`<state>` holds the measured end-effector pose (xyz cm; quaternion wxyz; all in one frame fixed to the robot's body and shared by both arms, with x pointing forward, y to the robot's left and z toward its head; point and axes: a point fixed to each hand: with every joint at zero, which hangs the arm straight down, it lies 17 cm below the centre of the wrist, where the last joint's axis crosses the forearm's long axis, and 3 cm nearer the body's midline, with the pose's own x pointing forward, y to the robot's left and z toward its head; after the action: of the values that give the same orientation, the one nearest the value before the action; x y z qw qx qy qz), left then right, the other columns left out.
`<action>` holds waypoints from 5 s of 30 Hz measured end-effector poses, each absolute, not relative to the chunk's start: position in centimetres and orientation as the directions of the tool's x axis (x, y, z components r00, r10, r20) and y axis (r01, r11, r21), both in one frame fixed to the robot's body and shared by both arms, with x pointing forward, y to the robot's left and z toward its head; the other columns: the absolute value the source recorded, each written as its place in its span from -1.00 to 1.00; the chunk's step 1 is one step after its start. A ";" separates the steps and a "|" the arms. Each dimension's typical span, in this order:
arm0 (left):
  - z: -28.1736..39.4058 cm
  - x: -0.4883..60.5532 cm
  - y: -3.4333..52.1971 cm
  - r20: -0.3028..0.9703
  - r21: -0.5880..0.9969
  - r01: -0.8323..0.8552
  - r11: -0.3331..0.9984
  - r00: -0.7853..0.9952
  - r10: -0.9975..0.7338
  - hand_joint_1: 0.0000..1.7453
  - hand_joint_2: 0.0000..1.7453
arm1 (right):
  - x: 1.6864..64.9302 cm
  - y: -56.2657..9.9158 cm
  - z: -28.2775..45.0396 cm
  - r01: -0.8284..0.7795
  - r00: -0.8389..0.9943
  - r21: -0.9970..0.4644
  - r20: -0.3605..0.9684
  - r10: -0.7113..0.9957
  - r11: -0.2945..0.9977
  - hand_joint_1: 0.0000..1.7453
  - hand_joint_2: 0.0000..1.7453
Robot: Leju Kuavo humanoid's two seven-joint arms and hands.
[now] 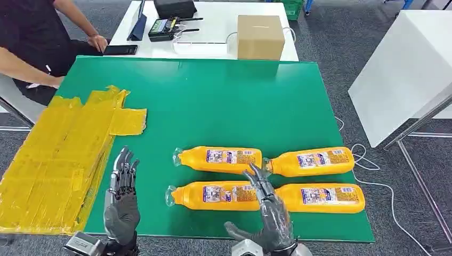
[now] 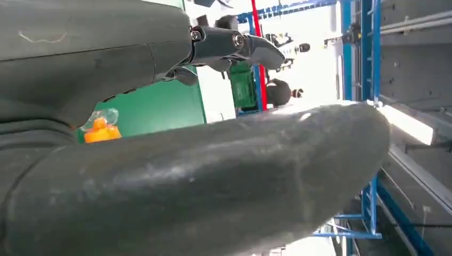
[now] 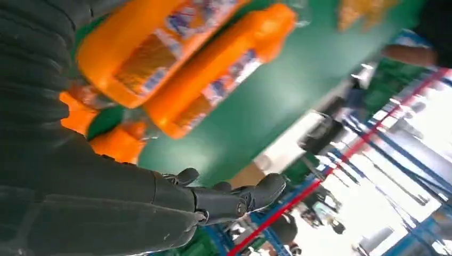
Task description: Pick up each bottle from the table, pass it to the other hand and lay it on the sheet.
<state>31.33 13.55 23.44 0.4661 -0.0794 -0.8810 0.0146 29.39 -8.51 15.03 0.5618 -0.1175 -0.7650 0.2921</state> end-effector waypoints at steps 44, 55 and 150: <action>19.7 32.3 11.9 0.885 -0.095 0.193 0.976 -0.433 0.172 -1.00 -1.00 | 33.7 -10.9 4.9 -0.342 -0.316 -0.881 0.434 0.843 0.326 -1.00 1.00; 19.6 32.5 11.6 0.883 -0.093 0.208 0.974 -0.435 0.177 -1.00 -1.00 | 34.6 -10.8 3.9 -0.381 -0.317 -0.876 0.425 0.847 0.297 -1.00 1.00; 18.8 31.5 15.6 0.634 -0.694 0.292 0.658 -0.186 0.751 -1.00 1.00 | 31.7 -6.0 16.8 -0.229 -0.387 -0.507 0.831 0.400 0.831 1.00 1.00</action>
<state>31.46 15.61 18.81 0.5315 -0.3525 -0.7394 0.2158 31.74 -6.02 16.79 0.5507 -0.0546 -0.7825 0.2853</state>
